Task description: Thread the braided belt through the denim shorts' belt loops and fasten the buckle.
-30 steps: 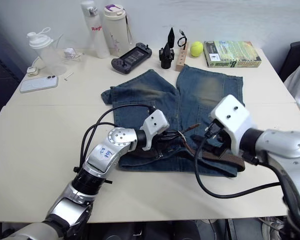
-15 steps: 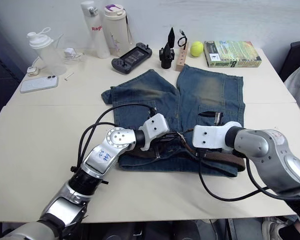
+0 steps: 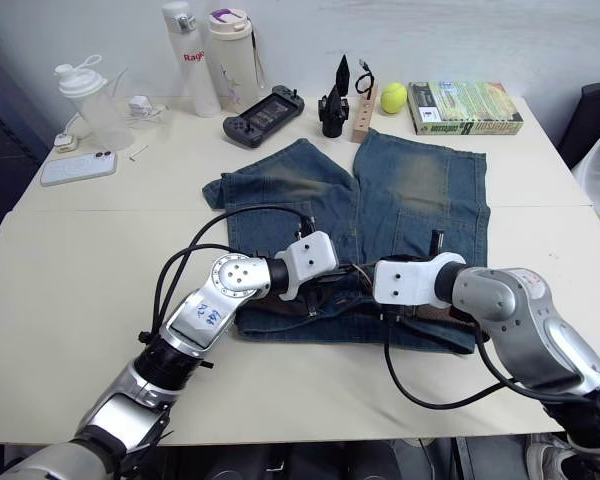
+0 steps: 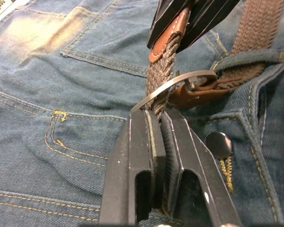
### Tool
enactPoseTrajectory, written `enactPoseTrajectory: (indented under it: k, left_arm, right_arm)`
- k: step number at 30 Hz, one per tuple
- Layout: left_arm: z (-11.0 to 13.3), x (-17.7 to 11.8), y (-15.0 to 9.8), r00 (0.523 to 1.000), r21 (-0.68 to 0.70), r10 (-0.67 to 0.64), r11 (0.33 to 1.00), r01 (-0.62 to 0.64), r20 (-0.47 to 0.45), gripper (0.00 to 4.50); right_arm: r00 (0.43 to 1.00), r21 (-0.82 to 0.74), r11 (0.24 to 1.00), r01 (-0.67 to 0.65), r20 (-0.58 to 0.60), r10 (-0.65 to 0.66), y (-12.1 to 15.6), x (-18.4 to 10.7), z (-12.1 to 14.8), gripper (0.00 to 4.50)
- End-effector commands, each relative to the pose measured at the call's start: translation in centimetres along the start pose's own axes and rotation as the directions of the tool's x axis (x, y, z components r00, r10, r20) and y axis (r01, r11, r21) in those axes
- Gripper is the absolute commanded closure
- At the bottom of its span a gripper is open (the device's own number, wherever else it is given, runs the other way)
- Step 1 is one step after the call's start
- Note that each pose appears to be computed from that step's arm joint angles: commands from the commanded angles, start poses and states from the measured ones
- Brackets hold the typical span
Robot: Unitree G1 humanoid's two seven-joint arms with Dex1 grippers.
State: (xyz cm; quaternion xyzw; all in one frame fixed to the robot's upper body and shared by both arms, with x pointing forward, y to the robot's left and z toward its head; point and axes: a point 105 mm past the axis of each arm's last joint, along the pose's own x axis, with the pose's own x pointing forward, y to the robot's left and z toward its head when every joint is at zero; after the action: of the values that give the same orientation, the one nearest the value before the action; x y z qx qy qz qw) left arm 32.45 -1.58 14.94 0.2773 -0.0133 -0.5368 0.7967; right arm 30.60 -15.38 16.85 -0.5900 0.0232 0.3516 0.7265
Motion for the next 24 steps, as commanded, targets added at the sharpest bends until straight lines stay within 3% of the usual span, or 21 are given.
enactPoseTrajectory:
  k: [1, 8, 13, 17, 22, 24]
  left_arm:
    - [1.8, -0.1, -0.1, 0.998, 0.047, -0.008, 0.999, 0.005, 0.069, 3.71]
    - [2.3, -1.0, 0.2, 0.993, 0.009, -0.024, 1.000, 0.023, 0.116, 0.94]
    - [2.7, -4.5, 2.5, 0.981, -0.068, -0.019, 0.997, 0.033, 0.195, 0.94]
    - [2.2, -8.6, 5.2, 0.947, -0.274, 0.024, 0.959, 0.068, 0.319, 0.94]
    - [-1.5, -9.4, 6.9, 0.962, -0.392, 0.095, 0.920, 0.013, 0.255, 0.94]
    - [-3.7, -8.9, 6.6, 0.981, -0.376, 0.083, 0.927, -0.011, 0.175, 1.45]
  right_arm:
    - [0.999, -0.003, 1.000, 0.028, 0.015, -0.028, -0.5, -0.3, 0.6, 4.50]
    - [0.998, 0.060, 0.997, 0.057, -0.001, -0.057, -0.6, -0.5, 0.5, 4.50]
    - [0.996, 0.090, 0.992, 0.092, -0.017, -0.091, -0.8, -1.1, 0.3, 4.50]
    - [0.993, 0.093, 0.988, 0.120, -0.029, -0.118, -0.9, -1.4, 0.1, 4.50]
    - [0.992, 0.092, 0.988, 0.123, -0.026, -0.121, -0.7, -1.4, 0.1, 4.50]
    - [0.992, 0.091, 0.988, 0.127, -0.022, -0.126, -0.7, -1.4, 0.3, 4.50]
